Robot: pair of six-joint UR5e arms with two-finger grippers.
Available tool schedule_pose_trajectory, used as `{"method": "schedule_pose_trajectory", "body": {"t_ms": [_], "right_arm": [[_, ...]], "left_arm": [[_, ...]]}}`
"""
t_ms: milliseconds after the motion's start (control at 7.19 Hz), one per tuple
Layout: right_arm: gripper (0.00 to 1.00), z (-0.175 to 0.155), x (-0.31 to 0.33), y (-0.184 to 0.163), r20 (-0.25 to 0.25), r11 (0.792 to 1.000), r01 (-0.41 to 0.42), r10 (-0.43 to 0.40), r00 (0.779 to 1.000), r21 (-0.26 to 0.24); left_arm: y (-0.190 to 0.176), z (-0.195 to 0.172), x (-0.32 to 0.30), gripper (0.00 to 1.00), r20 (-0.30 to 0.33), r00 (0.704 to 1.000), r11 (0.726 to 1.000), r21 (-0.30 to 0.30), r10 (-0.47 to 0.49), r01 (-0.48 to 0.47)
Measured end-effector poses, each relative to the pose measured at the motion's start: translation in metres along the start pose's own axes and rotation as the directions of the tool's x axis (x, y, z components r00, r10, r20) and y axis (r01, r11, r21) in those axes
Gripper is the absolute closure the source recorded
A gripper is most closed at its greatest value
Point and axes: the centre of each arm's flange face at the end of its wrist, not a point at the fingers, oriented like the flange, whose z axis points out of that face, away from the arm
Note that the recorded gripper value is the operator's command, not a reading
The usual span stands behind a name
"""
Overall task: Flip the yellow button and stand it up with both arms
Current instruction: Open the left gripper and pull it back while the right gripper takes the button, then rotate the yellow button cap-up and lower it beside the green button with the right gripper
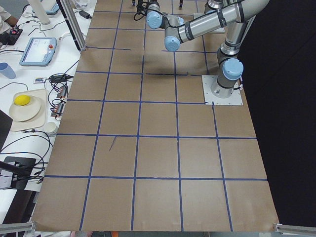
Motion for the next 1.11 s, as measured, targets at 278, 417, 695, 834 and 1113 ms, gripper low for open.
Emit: {"method": "schedule_pose_trajectory", "body": {"t_ms": [278,417,695,834,1113], "right_arm": [[0.89,-0.013,0.002,-0.014,-0.072,0.983,0.144,-0.136,0.988,0.118],[0.89,-0.017,0.009,-0.026,-0.169,0.947,0.262,-0.232,0.958,0.185],[0.9,-0.031,0.022,-0.054,-0.389,0.832,0.501,-0.391,0.834,0.238],[0.92,-0.044,0.026,-0.071,-0.502,0.757,0.6,-0.424,0.753,0.261],[0.92,-0.066,0.031,-0.12,-0.649,0.608,0.75,-0.464,0.603,0.263]], "left_arm": [[-0.035,-0.015,0.023,0.0,0.232,0.971,0.997,0.04,0.05,-0.061],[-0.049,-0.021,0.035,0.0,0.343,0.939,0.998,0.04,0.035,-0.051],[-0.063,-0.037,0.044,0.0,0.611,0.791,1.0,0.015,-0.017,0.01],[-0.062,-0.052,0.042,0.0,0.748,0.663,0.999,0.001,-0.036,0.054],[-0.055,-0.08,0.033,0.0,0.913,0.406,0.99,-0.022,-0.036,0.138]]}}
